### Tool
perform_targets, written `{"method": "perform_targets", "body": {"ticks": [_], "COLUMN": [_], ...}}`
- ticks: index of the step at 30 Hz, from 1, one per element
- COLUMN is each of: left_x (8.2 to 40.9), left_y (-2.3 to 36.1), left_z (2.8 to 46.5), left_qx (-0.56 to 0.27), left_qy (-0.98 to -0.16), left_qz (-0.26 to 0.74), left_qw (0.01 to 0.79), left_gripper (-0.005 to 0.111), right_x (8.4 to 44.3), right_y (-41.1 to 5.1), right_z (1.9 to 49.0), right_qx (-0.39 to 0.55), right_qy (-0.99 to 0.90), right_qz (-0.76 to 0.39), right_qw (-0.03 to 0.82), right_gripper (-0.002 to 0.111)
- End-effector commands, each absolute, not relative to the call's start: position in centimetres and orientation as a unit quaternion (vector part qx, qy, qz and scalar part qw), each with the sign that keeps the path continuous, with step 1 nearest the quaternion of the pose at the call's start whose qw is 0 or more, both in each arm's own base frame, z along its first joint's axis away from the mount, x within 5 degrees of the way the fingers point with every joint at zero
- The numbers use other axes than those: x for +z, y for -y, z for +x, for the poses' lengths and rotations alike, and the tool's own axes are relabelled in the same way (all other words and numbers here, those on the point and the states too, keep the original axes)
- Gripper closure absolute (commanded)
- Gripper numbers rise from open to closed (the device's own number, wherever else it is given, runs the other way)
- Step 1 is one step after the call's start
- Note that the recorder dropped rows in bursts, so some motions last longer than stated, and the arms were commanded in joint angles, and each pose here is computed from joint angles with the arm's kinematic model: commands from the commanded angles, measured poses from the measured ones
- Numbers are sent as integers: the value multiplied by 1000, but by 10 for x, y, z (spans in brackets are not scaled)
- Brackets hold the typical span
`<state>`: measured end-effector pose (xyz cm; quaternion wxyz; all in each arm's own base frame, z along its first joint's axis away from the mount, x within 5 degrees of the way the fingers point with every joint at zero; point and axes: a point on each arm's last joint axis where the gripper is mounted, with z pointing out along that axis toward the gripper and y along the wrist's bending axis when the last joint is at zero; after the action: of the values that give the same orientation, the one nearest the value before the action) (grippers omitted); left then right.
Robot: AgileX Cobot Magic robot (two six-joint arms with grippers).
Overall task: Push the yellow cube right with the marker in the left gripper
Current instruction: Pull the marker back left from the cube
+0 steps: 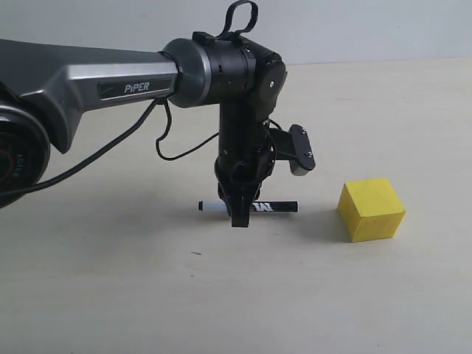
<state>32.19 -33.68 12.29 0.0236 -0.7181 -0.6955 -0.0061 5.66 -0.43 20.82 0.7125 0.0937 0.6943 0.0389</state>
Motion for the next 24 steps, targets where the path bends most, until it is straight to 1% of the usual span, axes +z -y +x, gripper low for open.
{"method": "perform_targets", "body": {"ticks": [1,7,11,14,19,24], "left_x": [131,132,140,145,146,146], "left_y": [338,346,354,356,355,358], "left_z": [320,326,327,328,322,318], "left_qx": [-7,1,31,35,43,56], "left_qy": [703,711,716,710,680,677], "left_qz": [-711,-702,-694,-700,-731,-733], "left_qw": [15,-38,-61,-62,-35,-36], "left_gripper": [107,107,107,107,107,107], "right_x": [207,207,207,207,207,207], "right_y": [5,5,5,5,5,5], "right_z": [56,56,56,56,56,56], "right_qx": [33,33,33,33,34,34], "right_qy": [-693,-693,-693,-693,-693,-693], "right_qz": [93,93,93,93,94,94], "right_qw": [714,714,714,714,714,714], "right_gripper": [108,108,108,108,108,108]}}
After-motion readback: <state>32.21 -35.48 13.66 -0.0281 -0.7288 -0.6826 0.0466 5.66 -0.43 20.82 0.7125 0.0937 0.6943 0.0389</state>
